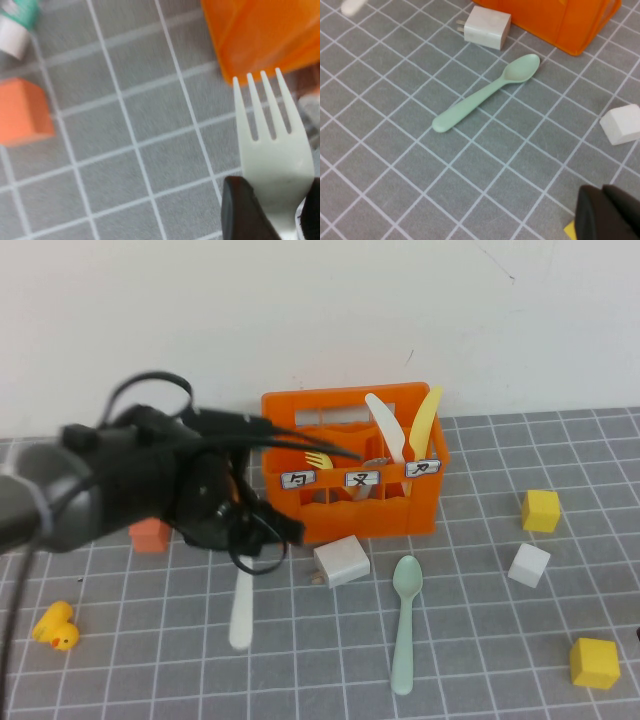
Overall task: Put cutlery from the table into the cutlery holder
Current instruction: Place the fork on the box, then pick up the spoon
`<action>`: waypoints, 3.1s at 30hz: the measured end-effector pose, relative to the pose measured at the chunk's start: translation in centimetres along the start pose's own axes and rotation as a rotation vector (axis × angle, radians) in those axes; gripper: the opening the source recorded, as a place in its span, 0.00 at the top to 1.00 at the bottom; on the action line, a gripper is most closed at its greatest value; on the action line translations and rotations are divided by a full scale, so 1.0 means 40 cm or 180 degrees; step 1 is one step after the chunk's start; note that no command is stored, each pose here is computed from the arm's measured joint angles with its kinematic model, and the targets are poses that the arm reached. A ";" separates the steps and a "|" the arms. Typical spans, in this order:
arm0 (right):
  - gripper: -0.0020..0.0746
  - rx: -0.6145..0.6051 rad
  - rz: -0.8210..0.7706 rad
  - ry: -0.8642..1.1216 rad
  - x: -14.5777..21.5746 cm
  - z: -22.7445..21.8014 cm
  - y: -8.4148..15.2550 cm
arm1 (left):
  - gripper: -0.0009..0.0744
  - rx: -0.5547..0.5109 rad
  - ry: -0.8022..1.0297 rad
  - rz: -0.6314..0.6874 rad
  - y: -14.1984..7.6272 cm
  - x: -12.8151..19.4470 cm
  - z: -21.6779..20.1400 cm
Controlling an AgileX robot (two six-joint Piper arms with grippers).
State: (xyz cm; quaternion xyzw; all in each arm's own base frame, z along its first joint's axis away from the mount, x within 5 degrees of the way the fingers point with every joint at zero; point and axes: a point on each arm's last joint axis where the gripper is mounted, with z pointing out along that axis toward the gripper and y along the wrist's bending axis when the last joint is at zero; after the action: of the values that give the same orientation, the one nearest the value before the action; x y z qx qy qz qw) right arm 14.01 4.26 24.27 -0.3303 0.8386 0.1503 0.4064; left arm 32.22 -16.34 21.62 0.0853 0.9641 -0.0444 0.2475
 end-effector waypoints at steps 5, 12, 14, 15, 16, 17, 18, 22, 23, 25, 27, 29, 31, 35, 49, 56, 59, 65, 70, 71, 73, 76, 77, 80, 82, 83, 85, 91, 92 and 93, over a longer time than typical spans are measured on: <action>0.98 0.0000 0.0000 0.0000 0.000 0.000 0.000 | 0.70 -0.0050 -0.0403 0.0006 0.016 -0.027 -0.102; 0.98 0.0000 -0.0007 0.0000 0.000 0.000 0.000 | 0.70 0.0181 -0.1154 -0.0004 0.019 -0.061 -0.237; 0.98 0.0000 -0.0012 0.0000 0.000 0.000 0.000 | 0.70 0.0332 -0.1449 0.0000 0.013 -0.076 -0.266; 0.98 0.0000 -0.0012 0.0000 0.000 0.000 0.000 | 0.70 0.0412 -0.1591 0.0006 0.008 -0.084 -0.275; 0.98 0.0000 -0.0012 0.0000 0.000 0.000 0.000 | 0.70 0.0475 -0.1706 0.0019 0.004 -0.090 -0.282; 0.98 0.0000 -0.0014 0.0000 0.000 0.000 0.000 | 0.70 0.0555 -0.1845 0.0030 -0.001 -0.098 -0.289; 0.98 0.0000 -0.0020 0.0000 0.000 0.000 0.000 | 0.70 0.0636 -0.1975 0.0037 -0.006 -0.105 -0.296; 0.98 0.0000 -0.0020 0.0000 0.000 0.000 0.000 | 0.70 0.0902 -0.2447 0.0167 -0.027 -0.132 -0.307; 0.98 0.0000 -0.0020 0.0000 0.000 0.000 0.000 | 0.70 0.0967 -0.2555 0.0215 -0.034 -0.138 -0.305; 0.98 0.0000 -0.0021 0.0000 0.000 0.000 0.000 | 0.70 0.1085 -0.2735 0.0318 -0.047 -0.149 -0.295; 0.98 0.0000 -0.0021 0.0000 0.000 0.000 0.000 | 0.70 0.1187 -0.2895 0.0493 -0.063 -0.158 -0.275; 0.98 0.0000 -0.0021 0.0000 0.000 0.000 0.000 | 0.70 0.1231 -0.3004 0.0708 -0.076 -0.163 -0.250; 0.98 0.0000 -0.0028 0.0000 0.000 0.000 0.000 | 0.70 0.1262 -0.3071 0.0890 -0.088 -0.165 -0.219; 0.98 0.0000 -0.0035 0.0000 0.000 0.000 0.000 | 0.70 0.1293 -0.3107 0.1116 -0.105 -0.165 -0.155; 0.98 -0.0015 -0.0034 0.0022 0.007 0.003 0.002 | 0.70 0.1015 -0.3351 0.1221 -0.111 -0.159 0.029; 0.98 -0.0015 -0.0034 0.0022 0.007 0.003 0.002 | 0.70 0.0918 -0.3444 0.1048 -0.103 -0.154 0.082; 0.98 -0.0015 -0.0034 0.0022 0.007 0.003 0.002 | 0.70 0.0903 -0.3433 0.1043 -0.102 -0.153 0.087; 0.98 -0.0015 -0.0034 0.0022 0.007 0.003 0.002 | 0.50 0.0869 -0.3415 0.0966 -0.098 -0.154 0.088; 0.98 -0.0015 -0.0034 0.0022 0.007 0.003 0.002 | 0.42 0.0853 -0.3410 0.1009 -0.098 -0.155 0.085; 0.98 -0.0015 -0.0034 0.0022 0.007 0.003 0.002 | 0.42 0.0852 -0.3430 0.1033 -0.099 -0.156 0.079; 0.98 -0.0015 -0.0034 0.0022 0.007 0.003 0.002 | 0.45 0.0853 -0.3484 0.1049 -0.099 -0.162 0.059; 0.98 -0.0015 -0.0034 0.0022 0.007 0.003 0.002 | 0.56 0.0861 -0.3636 0.1055 -0.098 -0.175 0.006; 0.98 -0.0015 -0.0034 0.0022 0.007 0.003 0.002 | 0.62 0.0846 -0.3698 0.1081 -0.097 -0.181 -0.018; 0.98 -0.0069 -0.0011 0.0009 0.006 0.003 0.006 | 0.82 0.0814 -0.3879 0.1111 -0.090 -0.195 -0.110; 0.98 -0.0226 -0.0019 0.0000 0.000 0.000 0.016 | 0.91 0.0791 -0.3968 0.1115 -0.082 -0.200 -0.181; 0.98 -0.0280 -0.0015 -0.0020 -0.004 -0.002 0.019 | 0.94 0.0781 -0.4016 0.1109 -0.076 -0.201 -0.225; 0.98 -0.0369 -0.0023 -0.0059 -0.016 -0.008 0.024 | 0.96 0.0789 -0.4058 0.1059 -0.065 -0.197 -0.298; 0.98 -0.0526 -0.0059 -0.0301 -0.089 -0.045 0.026 | 0.98 0.0709 -0.3407 0.0884 -0.005 -0.119 -0.504; 0.98 -0.0553 -0.0084 -0.0336 -0.102 -0.053 0.026 | 0.99 0.0665 -0.3223 0.0882 0.006 -0.099 -0.524; 0.98 -0.0588 -0.0105 -0.0368 -0.118 -0.062 0.026 | 0.99 0.0617 -0.3012 0.0881 0.017 -0.077 -0.540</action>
State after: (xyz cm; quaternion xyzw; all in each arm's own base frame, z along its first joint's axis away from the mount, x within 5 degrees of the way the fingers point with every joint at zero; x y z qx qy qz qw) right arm 14.00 5.79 29.47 -0.3709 0.7907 0.2390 0.4244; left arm 24.88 -13.35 41.95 0.2054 0.7173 -0.1343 0.6521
